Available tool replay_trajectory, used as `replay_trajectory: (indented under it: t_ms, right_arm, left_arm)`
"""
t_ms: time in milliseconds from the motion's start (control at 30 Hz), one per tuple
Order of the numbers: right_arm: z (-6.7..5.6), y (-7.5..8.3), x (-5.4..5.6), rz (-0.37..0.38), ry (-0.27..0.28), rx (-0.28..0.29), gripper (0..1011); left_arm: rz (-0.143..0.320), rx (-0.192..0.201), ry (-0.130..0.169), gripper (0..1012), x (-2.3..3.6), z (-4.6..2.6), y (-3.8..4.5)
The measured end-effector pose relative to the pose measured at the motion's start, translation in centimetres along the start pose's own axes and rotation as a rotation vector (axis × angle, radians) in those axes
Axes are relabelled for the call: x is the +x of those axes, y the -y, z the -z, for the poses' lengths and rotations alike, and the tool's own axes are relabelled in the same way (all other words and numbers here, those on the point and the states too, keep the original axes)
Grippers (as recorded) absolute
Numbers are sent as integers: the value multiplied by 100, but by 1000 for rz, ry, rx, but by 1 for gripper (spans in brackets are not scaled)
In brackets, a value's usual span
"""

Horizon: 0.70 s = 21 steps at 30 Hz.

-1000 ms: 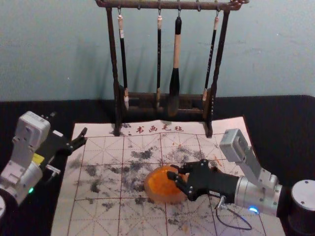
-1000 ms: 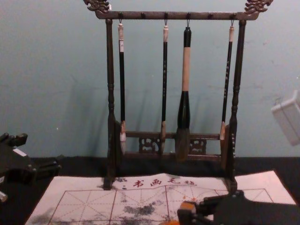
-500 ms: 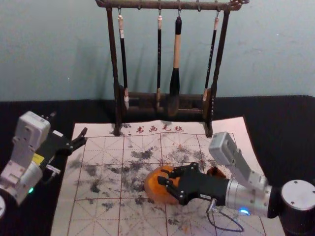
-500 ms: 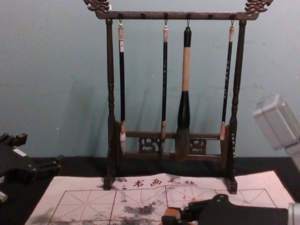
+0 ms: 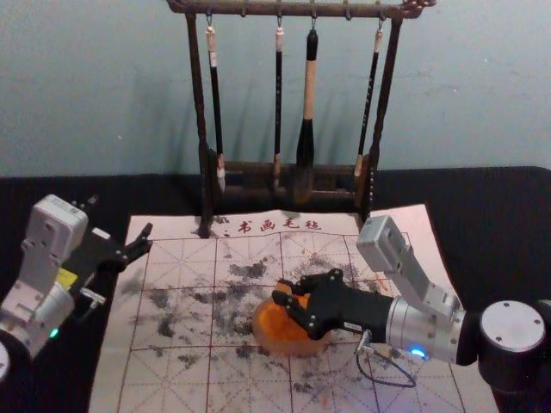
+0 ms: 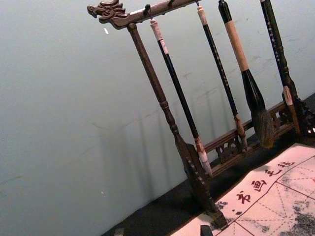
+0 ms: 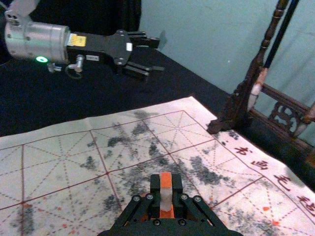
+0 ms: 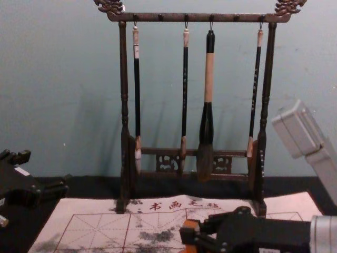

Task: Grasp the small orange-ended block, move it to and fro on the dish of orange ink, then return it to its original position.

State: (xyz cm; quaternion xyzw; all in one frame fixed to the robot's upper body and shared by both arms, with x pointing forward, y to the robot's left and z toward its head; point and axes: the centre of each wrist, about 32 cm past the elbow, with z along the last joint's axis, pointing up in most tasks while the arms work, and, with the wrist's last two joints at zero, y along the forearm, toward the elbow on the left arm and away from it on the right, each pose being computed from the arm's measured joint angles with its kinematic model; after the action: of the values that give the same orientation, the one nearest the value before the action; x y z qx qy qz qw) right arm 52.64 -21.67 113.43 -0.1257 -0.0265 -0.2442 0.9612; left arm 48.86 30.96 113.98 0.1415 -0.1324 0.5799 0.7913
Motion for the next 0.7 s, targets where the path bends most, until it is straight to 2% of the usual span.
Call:
replay_trajectory:
  t_ms: [367, 700]
  right_arm:
    - [7, 42, 93, 46, -4, -6, 80]
    - [25, 188, 72, 55, -9, -16, 80]
  left_arm:
    - [0, 0, 0, 1001, 0, 0, 0]
    - [0, 0, 0, 1001, 0, 0, 0]
